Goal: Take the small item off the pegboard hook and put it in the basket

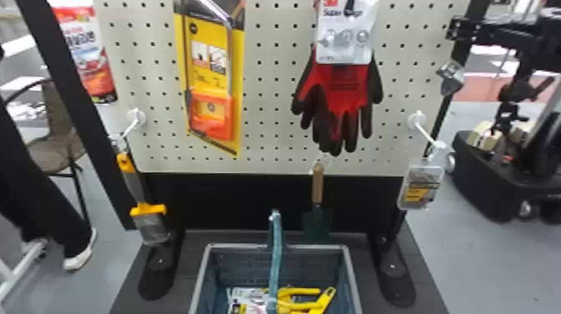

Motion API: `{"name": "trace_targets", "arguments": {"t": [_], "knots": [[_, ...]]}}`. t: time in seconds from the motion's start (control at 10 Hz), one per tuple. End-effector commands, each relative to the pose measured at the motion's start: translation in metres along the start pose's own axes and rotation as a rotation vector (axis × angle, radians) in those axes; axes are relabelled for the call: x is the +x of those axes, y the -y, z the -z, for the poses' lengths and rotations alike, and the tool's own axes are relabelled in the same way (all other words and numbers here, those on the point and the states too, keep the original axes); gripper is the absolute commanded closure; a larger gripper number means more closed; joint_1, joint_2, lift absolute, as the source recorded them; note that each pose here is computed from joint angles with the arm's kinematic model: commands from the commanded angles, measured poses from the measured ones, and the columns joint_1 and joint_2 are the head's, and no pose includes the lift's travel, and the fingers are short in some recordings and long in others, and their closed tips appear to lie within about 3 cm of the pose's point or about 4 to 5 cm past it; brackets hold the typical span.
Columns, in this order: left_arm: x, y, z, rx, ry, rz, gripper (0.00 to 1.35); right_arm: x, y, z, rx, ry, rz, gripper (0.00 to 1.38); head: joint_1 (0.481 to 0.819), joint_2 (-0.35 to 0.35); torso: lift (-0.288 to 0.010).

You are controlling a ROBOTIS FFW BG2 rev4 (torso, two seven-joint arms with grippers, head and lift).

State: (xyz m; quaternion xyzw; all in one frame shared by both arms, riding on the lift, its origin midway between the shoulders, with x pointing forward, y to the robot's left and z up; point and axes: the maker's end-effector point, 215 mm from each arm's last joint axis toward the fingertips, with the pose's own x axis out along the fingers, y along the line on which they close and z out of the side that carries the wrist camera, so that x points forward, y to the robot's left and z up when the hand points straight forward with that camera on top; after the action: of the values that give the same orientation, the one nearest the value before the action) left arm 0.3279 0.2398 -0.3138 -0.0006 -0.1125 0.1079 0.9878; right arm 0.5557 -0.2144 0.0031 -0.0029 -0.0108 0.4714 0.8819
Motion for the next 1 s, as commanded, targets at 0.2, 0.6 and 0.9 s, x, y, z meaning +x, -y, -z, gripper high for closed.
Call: {"name": "trace_targets", "arguments": {"t": [0.2,0.6,0.9], "knots": [[0.0,0.001,0.0,-0.001,0.001,0.001,0.12,0.0,0.0,-0.001,-0.002,0.001,0.001,1.27,0.549,0.0,-0.1],[-0.001,0.0,0.001,0.0,-0.004,-0.001,0.12,0.0,-0.007,-0.013,-0.036,0.01,-0.003,1.27,0.549,0.0,-0.1],[-0.002,-0.002,0.002,0.001,-0.007,-0.004,0.12,-0.005,-0.013,-0.028,-0.09,0.019,0.013,1.27,0.549,0.0,-0.1]]}}
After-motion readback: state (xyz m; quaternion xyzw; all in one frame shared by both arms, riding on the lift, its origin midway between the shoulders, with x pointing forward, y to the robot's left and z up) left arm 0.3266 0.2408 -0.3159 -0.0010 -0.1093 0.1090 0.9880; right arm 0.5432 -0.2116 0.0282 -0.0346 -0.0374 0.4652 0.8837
